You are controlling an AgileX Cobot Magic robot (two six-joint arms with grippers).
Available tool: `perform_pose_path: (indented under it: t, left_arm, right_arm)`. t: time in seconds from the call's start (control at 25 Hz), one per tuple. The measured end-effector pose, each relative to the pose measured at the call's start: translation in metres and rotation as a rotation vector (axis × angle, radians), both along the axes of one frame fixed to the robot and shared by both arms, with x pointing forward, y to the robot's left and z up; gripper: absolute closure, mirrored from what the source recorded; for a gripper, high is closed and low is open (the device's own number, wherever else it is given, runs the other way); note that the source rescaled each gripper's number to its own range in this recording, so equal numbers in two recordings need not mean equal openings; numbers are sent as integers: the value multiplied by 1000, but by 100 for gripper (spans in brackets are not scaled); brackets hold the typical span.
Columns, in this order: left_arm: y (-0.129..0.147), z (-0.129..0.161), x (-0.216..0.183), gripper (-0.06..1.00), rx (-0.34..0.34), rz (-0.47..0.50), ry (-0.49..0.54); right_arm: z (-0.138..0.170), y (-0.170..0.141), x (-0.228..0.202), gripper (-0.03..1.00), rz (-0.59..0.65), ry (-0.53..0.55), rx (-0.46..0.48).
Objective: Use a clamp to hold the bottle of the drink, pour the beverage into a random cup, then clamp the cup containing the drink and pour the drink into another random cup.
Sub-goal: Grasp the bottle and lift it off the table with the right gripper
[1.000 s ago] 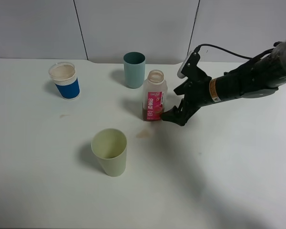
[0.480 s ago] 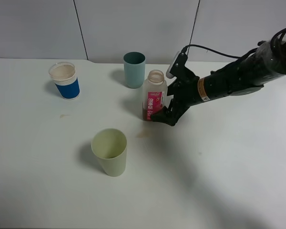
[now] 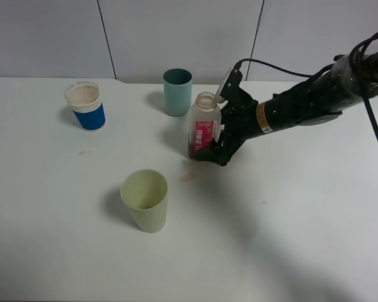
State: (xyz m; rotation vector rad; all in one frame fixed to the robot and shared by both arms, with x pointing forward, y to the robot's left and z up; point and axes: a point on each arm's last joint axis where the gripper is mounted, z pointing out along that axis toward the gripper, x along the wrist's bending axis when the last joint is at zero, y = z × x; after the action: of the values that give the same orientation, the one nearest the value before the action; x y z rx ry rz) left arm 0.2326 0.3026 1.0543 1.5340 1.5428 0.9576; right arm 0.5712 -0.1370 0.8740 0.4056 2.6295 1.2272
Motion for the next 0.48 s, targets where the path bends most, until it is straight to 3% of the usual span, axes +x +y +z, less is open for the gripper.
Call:
perform_pose_path:
  t: [0.48]
  left_arm:
    - [0, 0, 0, -6, 0, 0, 0]
  right_arm:
    - [-3, 15, 3, -1, 49, 1, 39]
